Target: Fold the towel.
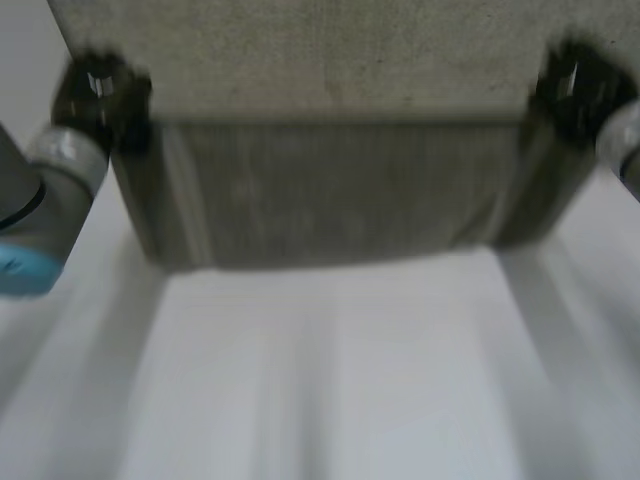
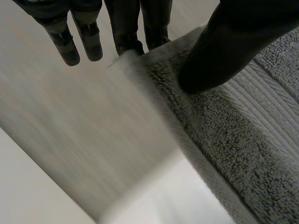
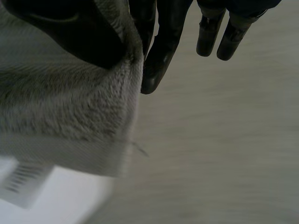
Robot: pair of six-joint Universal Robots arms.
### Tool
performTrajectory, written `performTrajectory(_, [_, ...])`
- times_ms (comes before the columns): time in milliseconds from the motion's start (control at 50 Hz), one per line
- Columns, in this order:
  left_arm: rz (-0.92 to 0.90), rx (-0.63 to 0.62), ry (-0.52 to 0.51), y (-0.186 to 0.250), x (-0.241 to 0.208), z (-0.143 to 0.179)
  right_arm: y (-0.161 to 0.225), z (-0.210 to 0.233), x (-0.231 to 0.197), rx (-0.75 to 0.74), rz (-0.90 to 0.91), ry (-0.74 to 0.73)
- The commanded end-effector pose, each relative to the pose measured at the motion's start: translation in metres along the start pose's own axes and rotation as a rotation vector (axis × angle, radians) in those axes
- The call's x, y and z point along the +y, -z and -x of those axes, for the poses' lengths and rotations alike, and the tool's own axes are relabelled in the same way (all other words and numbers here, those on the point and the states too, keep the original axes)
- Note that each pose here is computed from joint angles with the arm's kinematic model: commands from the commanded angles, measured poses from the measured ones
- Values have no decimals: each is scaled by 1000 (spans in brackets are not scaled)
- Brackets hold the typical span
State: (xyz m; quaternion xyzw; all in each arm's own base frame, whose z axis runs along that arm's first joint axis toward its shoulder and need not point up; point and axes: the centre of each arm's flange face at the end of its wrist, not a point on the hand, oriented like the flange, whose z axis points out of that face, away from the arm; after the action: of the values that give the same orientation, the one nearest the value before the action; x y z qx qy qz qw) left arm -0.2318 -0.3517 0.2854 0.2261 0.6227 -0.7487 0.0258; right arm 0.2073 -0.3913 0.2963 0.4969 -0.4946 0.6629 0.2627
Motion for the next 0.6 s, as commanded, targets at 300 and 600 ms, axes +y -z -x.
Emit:
performTrajectory(300, [-709, -88, 84, 26, -115, -10, 44, -76, -67, 181, -432, -532])
performTrajectory(600, [-77, 80, 60, 38, 79, -28, 77, 90, 34, -325, -106, -524])
